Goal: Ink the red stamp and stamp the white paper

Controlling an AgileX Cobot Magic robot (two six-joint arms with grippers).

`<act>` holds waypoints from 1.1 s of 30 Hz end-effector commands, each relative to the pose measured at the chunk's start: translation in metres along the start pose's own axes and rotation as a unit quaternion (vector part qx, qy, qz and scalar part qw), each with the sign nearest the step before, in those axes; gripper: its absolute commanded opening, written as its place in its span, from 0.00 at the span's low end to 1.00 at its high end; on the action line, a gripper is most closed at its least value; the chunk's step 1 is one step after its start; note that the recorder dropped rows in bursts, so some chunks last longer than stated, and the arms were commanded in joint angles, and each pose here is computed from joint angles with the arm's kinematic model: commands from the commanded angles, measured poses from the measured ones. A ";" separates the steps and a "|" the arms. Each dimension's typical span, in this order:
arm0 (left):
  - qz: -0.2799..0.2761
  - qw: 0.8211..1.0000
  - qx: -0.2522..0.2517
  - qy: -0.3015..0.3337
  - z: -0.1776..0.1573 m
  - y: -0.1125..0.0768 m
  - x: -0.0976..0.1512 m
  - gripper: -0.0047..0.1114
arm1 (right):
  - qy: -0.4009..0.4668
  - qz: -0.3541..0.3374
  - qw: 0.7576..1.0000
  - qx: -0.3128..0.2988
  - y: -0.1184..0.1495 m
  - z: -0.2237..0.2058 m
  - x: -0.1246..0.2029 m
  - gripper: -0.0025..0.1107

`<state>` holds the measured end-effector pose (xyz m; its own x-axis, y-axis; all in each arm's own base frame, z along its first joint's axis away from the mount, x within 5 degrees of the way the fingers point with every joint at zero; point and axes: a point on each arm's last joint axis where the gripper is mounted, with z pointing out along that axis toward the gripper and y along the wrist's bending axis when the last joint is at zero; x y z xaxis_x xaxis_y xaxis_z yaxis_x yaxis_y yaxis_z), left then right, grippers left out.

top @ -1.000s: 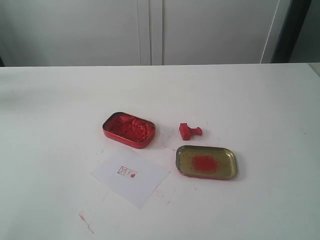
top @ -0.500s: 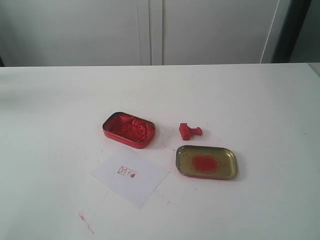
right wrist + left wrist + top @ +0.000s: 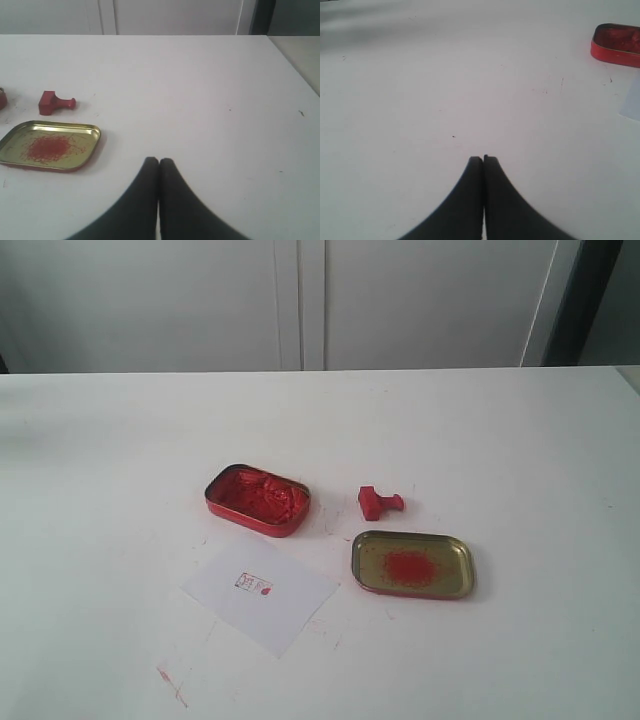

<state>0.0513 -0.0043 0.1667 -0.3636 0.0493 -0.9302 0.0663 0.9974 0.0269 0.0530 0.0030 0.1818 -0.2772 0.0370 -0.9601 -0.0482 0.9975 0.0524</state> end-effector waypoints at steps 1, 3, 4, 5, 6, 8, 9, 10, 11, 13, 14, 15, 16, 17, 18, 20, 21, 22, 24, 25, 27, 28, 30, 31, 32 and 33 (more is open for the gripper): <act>0.001 1.000 0.000 0.000 0.000 0.000 0.001 0.04 | -0.006 0.008 1.000 0.026 -0.003 0.000 0.001 0.02; 0.001 1.000 0.000 0.000 0.000 0.000 0.001 0.04 | -0.006 0.010 0.999 0.035 -0.004 0.000 0.000 0.02; 0.001 1.000 0.000 0.000 0.000 0.000 0.001 0.04 | -0.007 0.011 0.999 0.037 -0.004 0.000 0.000 0.02; 0.001 1.000 0.000 0.000 0.000 0.000 0.001 0.04 | -0.007 0.011 0.999 0.038 -0.004 0.000 0.000 0.02; 0.001 1.000 0.000 0.000 0.000 0.000 0.001 0.04 | -0.007 0.011 0.999 0.038 -0.004 0.000 0.000 0.02; 0.001 1.000 0.000 0.000 0.000 0.000 0.001 0.04 | -0.007 0.011 0.999 0.038 -0.004 0.000 0.000 0.02; 0.001 1.000 0.000 0.000 0.000 0.000 0.001 0.04 | -0.007 0.011 0.999 0.038 -0.004 0.000 0.000 0.02; 0.001 1.000 0.000 0.000 0.000 0.000 0.001 0.04 | -0.007 0.011 0.999 0.038 -0.004 0.000 0.000 0.02; 0.001 1.000 0.000 0.000 0.000 0.000 0.001 0.04 | -0.007 0.011 0.999 0.038 -0.004 0.000 0.000 0.02; 0.001 1.000 0.000 0.000 0.000 0.000 0.001 0.04 | -0.007 0.011 0.999 0.038 -0.004 0.000 0.000 0.02; 0.001 1.000 0.000 0.000 0.000 0.000 0.001 0.04 | -0.007 0.011 0.999 0.038 -0.004 0.000 0.000 0.02; 0.001 1.000 0.000 0.000 0.000 0.000 0.001 0.04 | -0.007 0.011 0.999 0.038 -0.004 0.000 0.000 0.02; 0.001 1.000 0.000 0.000 0.000 0.000 0.001 0.04 | -0.007 0.011 0.999 0.038 -0.004 0.000 0.000 0.02; 0.001 1.000 0.000 0.000 0.000 0.000 0.001 0.04 | -0.007 0.011 0.999 0.038 -0.004 0.000 0.000 0.02; 0.001 1.000 0.000 0.000 0.000 0.000 0.001 0.04 | -0.007 0.011 0.999 0.038 -0.004 0.000 0.000 0.02; 0.001 1.000 0.000 0.000 0.000 0.000 0.001 0.04 | -0.007 0.011 0.999 0.038 -0.004 0.000 0.000 0.02; 0.001 1.000 0.000 0.000 0.000 0.000 0.001 0.04 | -0.007 0.011 0.999 0.038 -0.004 0.000 0.000 0.02; 0.001 1.000 0.000 0.000 0.000 0.000 0.001 0.04 | -0.007 0.011 0.999 0.038 -0.004 0.000 0.000 0.02; 0.001 1.000 0.000 0.000 0.000 0.000 0.001 0.04 | -0.007 0.011 0.999 0.038 -0.004 0.000 0.000 0.02; 0.001 1.000 0.000 0.000 0.000 0.000 0.001 0.04 | -0.007 0.011 0.999 0.038 -0.004 0.000 0.000 0.02; 0.001 1.000 0.000 0.000 0.000 0.000 0.001 0.04 | -0.007 0.010 0.999 0.038 -0.004 0.000 0.000 0.02; 0.001 1.000 0.000 0.000 0.000 0.000 0.001 0.04 | -0.007 0.010 0.999 0.038 -0.004 0.000 0.000 0.02; 0.001 1.000 0.000 0.000 0.000 0.000 0.001 0.04 | -0.007 0.011 0.999 0.038 -0.004 0.000 0.000 0.02; 0.001 1.000 0.000 0.000 0.000 0.000 0.001 0.04 | -0.007 0.011 0.999 0.038 -0.004 0.000 0.000 0.02; 0.001 1.000 0.000 0.000 0.000 0.000 0.001 0.04 | -0.007 0.011 0.999 0.038 -0.004 0.000 0.000 0.02; 0.001 1.000 0.000 0.000 0.000 0.000 0.001 0.04 | -0.007 0.011 0.999 0.038 -0.004 0.000 0.000 0.02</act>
<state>0.0513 -0.0043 0.1667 -0.3636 0.0493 -0.9302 0.0663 0.9974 0.0269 0.0531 -0.0010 0.1818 -0.2737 0.0573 -0.9601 0.0254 0.9983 0.0524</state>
